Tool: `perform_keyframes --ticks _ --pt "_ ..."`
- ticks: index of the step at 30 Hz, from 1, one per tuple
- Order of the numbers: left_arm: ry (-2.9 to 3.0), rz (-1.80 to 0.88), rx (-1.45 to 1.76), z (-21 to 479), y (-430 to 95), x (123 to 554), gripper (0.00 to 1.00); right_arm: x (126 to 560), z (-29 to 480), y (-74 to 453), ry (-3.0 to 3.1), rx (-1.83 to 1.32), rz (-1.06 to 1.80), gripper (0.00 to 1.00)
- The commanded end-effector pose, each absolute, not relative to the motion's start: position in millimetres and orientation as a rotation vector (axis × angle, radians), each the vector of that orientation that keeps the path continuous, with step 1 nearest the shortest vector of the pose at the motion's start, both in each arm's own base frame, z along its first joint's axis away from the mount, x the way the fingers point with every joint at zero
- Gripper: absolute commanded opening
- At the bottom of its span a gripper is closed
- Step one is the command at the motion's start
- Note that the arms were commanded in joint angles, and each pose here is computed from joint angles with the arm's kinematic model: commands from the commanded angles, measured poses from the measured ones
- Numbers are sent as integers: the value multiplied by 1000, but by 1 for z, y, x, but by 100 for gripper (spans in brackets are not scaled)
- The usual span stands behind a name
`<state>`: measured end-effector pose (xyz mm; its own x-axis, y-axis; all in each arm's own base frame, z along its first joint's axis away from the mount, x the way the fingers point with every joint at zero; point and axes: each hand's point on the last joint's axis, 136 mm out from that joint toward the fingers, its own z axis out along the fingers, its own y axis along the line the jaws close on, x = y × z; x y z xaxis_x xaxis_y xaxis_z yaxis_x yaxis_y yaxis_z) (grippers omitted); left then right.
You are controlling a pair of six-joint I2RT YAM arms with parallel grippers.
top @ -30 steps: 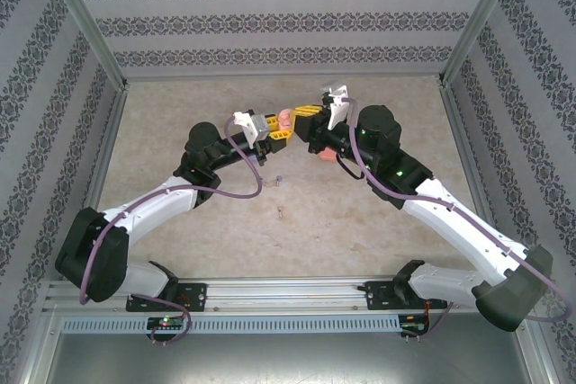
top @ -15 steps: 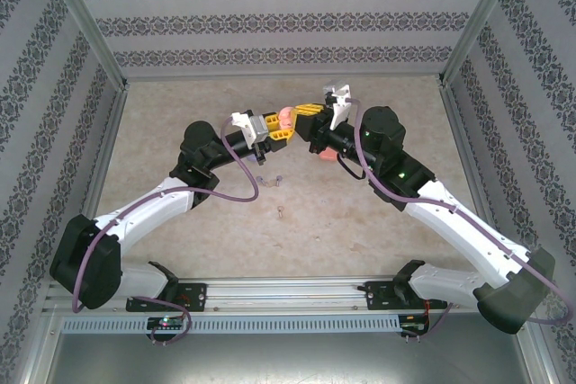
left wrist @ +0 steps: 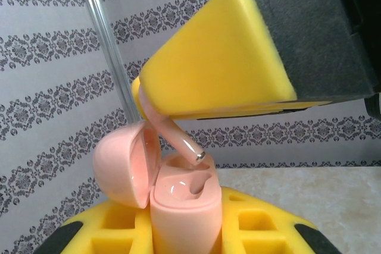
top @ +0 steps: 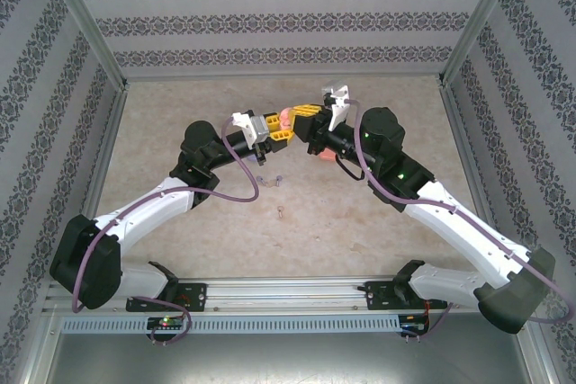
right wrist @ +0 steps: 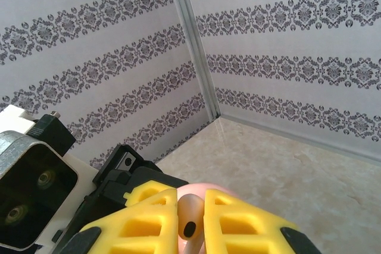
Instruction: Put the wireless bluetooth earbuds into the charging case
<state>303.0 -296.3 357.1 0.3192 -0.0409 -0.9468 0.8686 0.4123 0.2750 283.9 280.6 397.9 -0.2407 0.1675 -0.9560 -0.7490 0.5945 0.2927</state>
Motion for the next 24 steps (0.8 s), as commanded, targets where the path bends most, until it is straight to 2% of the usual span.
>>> perform_keyframes --ticks 1,24 --pt "982 -738 989 384 -300 287 0 282 401 286 1569 -500 950 15" --pt "961 -728 936 402 -293 285 0 282 367 281 1645 -553 809 13"
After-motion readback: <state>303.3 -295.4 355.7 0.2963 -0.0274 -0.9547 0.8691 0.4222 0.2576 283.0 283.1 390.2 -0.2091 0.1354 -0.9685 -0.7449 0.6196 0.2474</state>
